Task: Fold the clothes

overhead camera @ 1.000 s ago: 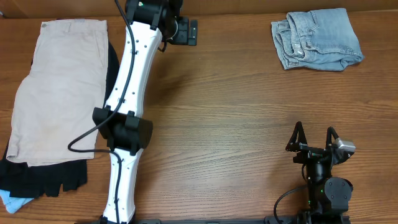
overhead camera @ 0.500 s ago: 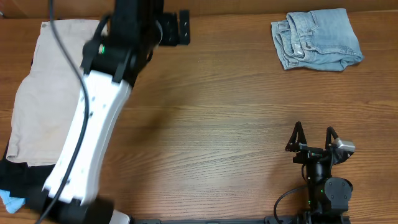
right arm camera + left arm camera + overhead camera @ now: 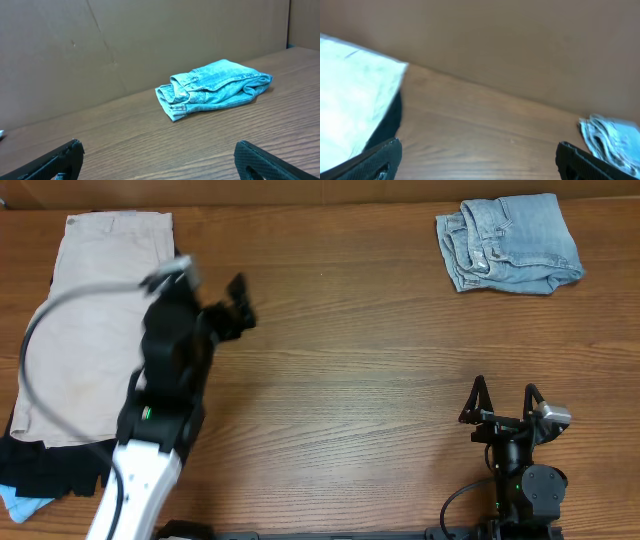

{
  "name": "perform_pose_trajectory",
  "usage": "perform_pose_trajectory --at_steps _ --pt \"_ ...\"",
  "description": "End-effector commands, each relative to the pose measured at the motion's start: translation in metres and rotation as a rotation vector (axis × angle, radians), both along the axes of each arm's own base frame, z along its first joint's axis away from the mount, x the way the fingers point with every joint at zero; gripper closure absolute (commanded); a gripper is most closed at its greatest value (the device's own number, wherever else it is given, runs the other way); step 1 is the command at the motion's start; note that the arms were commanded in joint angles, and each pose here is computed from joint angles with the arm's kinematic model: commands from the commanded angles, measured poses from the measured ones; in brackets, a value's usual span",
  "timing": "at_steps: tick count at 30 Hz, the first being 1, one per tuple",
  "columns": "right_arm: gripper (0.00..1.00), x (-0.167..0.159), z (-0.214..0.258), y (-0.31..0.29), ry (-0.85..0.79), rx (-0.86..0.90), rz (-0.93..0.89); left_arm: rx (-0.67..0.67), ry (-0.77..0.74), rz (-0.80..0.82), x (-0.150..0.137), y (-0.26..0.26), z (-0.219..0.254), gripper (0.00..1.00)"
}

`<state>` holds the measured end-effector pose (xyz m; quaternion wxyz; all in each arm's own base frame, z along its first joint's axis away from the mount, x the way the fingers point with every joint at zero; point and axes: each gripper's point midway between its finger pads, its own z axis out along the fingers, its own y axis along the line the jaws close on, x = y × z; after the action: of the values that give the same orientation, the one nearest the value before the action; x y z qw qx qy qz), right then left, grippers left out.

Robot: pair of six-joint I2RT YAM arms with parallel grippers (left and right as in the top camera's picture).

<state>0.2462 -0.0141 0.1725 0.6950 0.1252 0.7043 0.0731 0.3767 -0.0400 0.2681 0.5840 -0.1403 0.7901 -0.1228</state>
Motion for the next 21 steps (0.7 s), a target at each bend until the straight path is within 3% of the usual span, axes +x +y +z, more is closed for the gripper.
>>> perform_pose_trajectory --at_steps 1,8,21 --pt "0.0 0.0 -0.001 0.002 -0.006 -0.004 0.007 -0.124 0.013 0.065 -0.026 0.023 -0.041 0.0" --pt "0.0 0.0 -0.001 0.002 -0.006 -0.004 0.007 -0.184 -0.048 0.132 -0.068 0.048 -0.083 0.0" --pt "0.0 0.0 -0.001 0.002 -0.006 -0.004 0.007 -0.177 -0.214 0.183 -0.107 0.059 -0.112 0.0"
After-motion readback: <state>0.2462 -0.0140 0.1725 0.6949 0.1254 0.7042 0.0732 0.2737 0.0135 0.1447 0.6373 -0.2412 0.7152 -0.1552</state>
